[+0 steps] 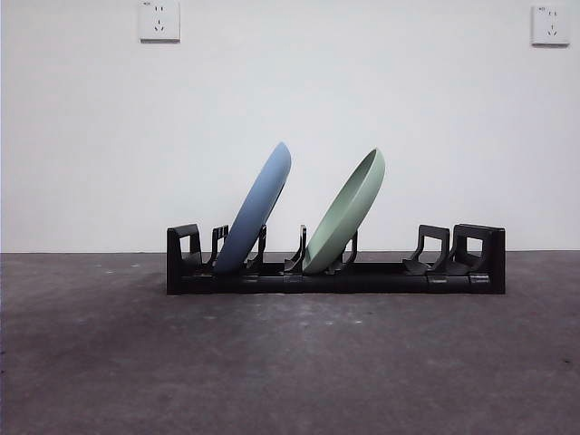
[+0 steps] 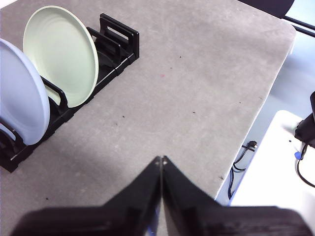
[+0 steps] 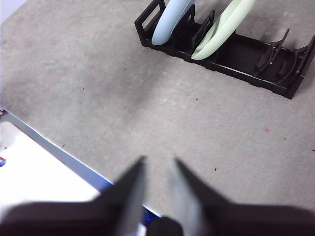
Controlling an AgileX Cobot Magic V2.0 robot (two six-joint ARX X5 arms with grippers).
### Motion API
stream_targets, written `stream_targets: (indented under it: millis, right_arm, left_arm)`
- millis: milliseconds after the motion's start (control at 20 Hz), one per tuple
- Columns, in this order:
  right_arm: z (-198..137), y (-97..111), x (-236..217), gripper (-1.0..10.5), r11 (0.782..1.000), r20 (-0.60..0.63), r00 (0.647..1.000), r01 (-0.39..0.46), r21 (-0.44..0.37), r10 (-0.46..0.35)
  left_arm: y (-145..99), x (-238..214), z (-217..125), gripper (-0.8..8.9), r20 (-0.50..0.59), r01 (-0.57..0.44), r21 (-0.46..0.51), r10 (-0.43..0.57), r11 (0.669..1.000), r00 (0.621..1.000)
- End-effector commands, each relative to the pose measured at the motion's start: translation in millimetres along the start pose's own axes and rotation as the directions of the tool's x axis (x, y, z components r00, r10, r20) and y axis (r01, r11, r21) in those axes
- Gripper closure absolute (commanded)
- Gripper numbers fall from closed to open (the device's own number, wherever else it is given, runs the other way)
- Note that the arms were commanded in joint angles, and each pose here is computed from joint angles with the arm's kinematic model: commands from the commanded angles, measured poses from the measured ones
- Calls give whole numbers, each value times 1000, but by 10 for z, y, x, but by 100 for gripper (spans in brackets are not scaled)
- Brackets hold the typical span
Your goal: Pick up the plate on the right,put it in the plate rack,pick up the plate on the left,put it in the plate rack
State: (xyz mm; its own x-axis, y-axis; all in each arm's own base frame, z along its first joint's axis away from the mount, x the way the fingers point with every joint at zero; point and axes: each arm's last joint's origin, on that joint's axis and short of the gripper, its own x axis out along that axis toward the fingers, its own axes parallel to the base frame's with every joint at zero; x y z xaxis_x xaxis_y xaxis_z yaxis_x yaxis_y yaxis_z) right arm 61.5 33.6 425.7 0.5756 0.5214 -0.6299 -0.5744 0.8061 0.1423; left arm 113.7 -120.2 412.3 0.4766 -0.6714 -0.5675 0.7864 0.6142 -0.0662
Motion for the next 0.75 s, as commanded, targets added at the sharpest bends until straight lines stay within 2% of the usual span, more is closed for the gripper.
stream_targets:
  millis: [50,250,600,750]
  right_arm:
    - [-24,-5,17,946,998,-22,1000,8,65,-6]
    - [-20,-9,18,946,998,-20,1000,17,64,-16]
    - [7,-49,56,946,991,-35,993,114,64,-112]
    - [37,-78,106,946,984,-56,986,164,64,-160]
  left_arm:
    - [-5,11,-10,817,-2,5,-8,-6,1000,1000]
    - [-4,11,-9,817,-2,2,-7,-2,1000,1000]
    - [-4,15,-2,817,4,2,-7,-2,1000,1000]
    - [-1,14,21,817,27,-6,37,5,999,1000]
